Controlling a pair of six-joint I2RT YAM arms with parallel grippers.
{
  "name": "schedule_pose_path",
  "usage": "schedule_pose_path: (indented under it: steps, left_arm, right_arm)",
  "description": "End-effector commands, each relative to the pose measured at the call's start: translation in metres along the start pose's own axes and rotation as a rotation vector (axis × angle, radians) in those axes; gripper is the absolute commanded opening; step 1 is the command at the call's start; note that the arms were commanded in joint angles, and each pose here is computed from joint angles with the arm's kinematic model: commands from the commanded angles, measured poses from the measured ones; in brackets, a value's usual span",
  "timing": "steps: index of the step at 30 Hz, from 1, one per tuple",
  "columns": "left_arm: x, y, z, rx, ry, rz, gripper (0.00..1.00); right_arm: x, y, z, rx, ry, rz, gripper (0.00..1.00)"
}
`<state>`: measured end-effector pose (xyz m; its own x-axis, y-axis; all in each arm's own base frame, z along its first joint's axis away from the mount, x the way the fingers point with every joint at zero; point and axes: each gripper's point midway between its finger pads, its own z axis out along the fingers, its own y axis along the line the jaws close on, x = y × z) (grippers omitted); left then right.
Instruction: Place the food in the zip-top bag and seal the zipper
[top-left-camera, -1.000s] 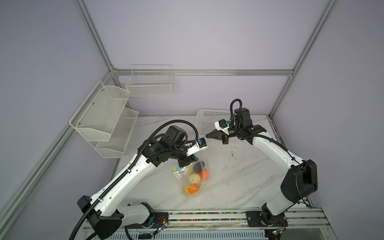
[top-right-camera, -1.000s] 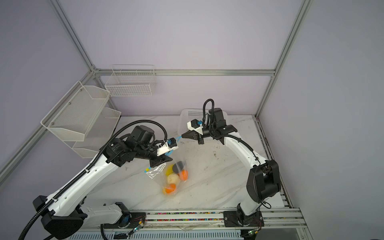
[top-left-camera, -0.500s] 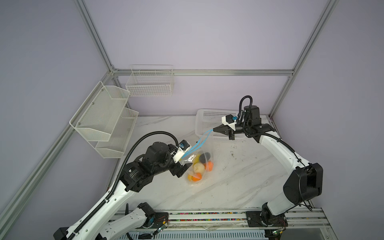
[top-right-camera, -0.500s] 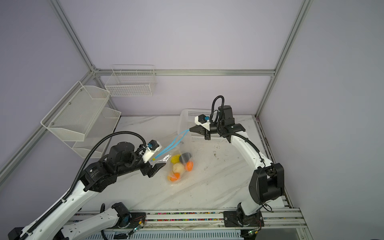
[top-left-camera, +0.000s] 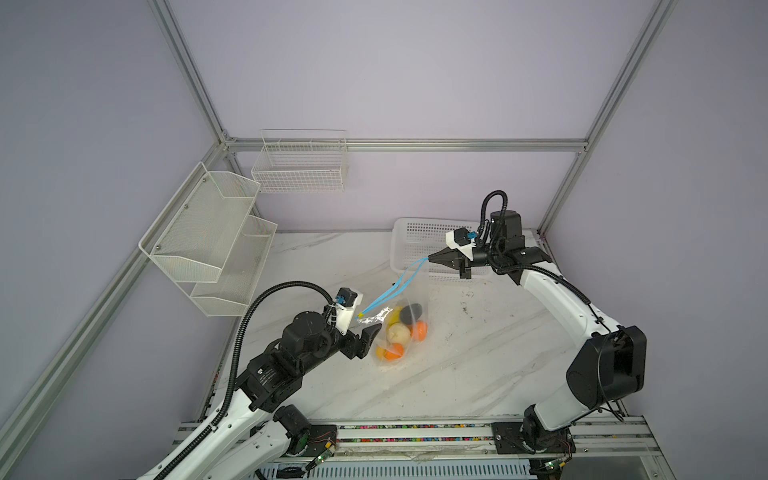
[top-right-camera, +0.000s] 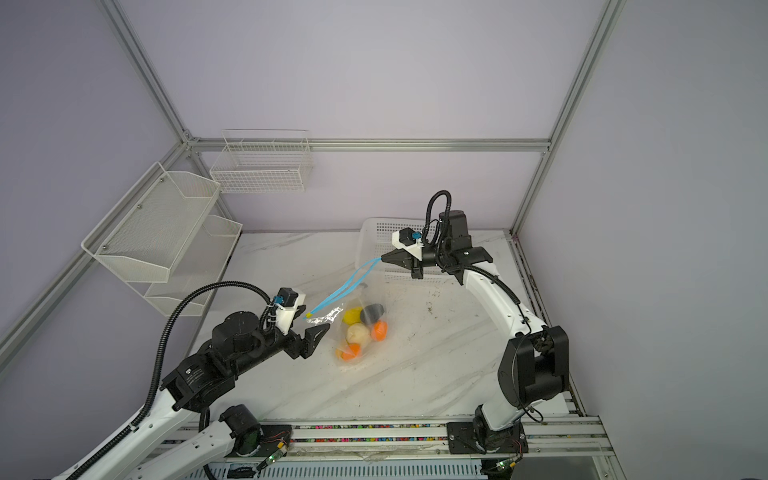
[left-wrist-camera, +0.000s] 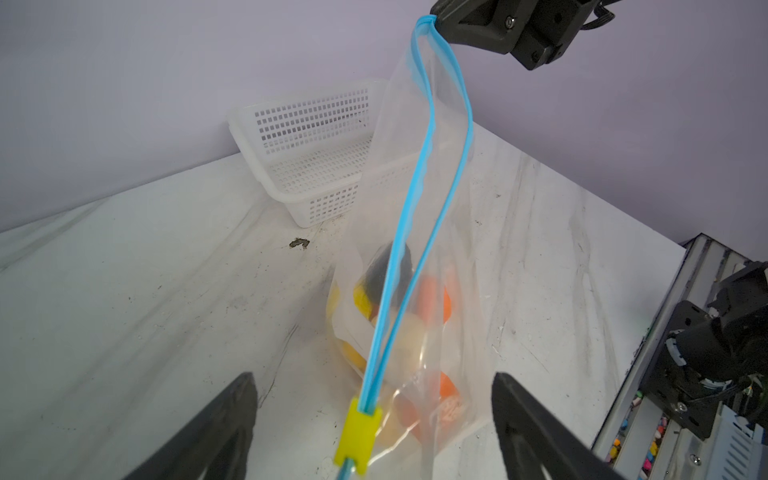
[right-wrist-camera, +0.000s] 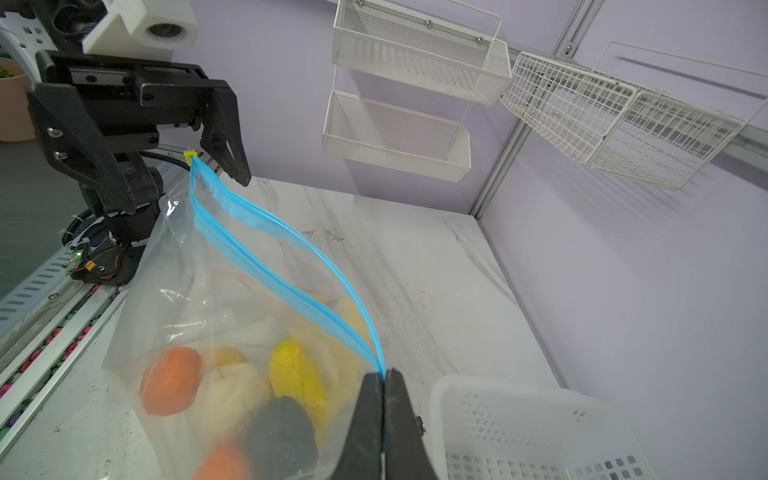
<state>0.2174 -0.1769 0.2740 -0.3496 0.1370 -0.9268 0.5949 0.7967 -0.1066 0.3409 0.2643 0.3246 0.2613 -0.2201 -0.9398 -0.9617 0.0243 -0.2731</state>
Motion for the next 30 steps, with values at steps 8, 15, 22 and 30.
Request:
schedule_pose_path:
  steps: [8, 15, 22, 30]
  left_arm:
    - [0.001, 0.002, -0.003, 0.000, -0.079, -0.137, 0.77]
    - [0.009, 0.004, 0.006, -0.014, -0.038, -0.180, 0.71]
    - [0.009, 0.003, 0.015, -0.011, -0.006, -0.213, 0.56]
    - [0.019, 0.003, 0.009, -0.002, -0.013, -0.260, 0.61]
  right_arm:
    - [-0.004, -0.002, 0.000, -0.023, -0.025, -0.011, 0.00]
    - [-0.002, -0.002, 0.001, -0.023, -0.023, -0.007, 0.00]
    - [0.000, -0.003, 0.001, -0.014, -0.013, -0.005, 0.00]
    - [0.003, -0.007, 0.002, -0.017, -0.014, 0.009, 0.00]
